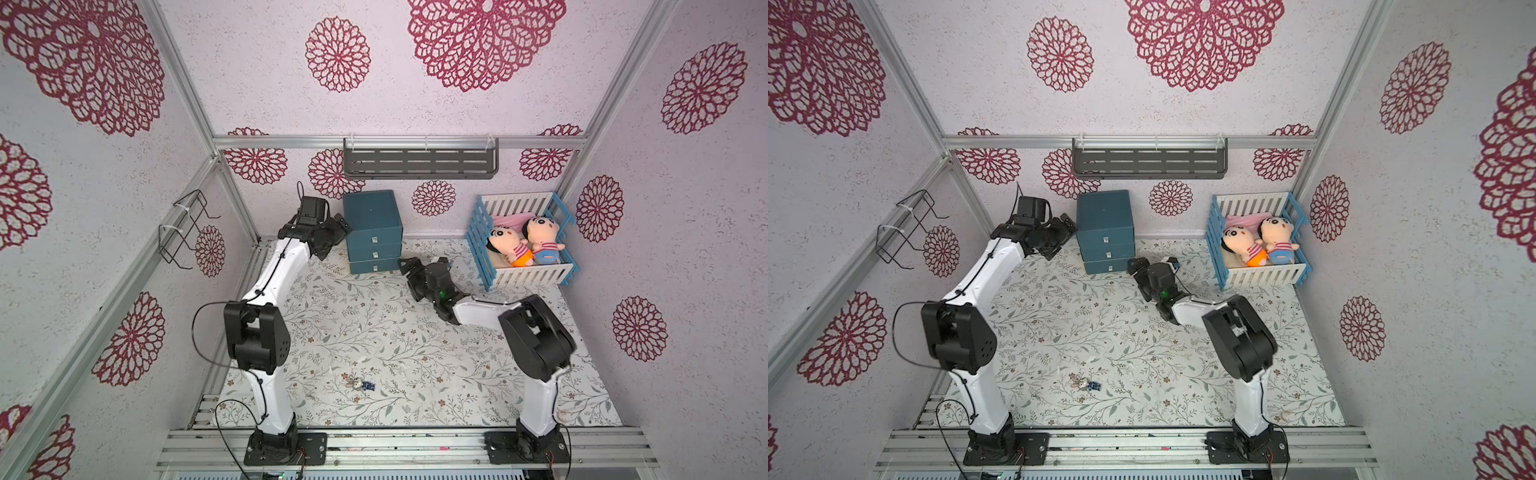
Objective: Place the brooch boxes into the drawer by color
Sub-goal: Close the drawer in the storage box.
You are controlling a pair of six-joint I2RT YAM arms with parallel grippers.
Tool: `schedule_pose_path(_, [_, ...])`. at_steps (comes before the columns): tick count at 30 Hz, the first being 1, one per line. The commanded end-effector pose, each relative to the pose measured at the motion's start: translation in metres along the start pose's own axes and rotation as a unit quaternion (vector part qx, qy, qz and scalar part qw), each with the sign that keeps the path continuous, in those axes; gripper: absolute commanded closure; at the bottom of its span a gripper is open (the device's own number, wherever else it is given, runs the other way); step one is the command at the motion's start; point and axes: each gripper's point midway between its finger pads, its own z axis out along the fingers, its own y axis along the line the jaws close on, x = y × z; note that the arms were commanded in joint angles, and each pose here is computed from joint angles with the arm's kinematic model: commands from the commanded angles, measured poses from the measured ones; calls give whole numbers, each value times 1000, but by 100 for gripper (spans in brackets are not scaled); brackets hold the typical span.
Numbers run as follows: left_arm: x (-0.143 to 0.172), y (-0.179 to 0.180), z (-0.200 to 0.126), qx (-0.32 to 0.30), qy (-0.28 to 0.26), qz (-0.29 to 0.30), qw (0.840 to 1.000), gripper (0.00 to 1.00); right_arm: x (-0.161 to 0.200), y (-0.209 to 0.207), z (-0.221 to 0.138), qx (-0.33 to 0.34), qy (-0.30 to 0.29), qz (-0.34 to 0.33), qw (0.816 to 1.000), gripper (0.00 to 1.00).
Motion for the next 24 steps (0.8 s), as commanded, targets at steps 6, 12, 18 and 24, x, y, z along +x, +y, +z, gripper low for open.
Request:
schedule_pose_path(6, [-6,43,-92,-9,-150,11,989,3,-105,16,-118,67,-111,-240,962,1])
schedule_pose_path(12, [-3,117,-133,-203,-210,66,954,3,-156,-6,-196,183,-238,-314,901,1])
schedule_pose_path(18, [10,173,-128,-287,-232,204,907,3,-174,-67,-257,218,-350,-359,837,1])
schedule_pose_path(24, [29,213,-106,-286,-226,228,903,3,-167,-106,-274,262,-370,-434,778,1])
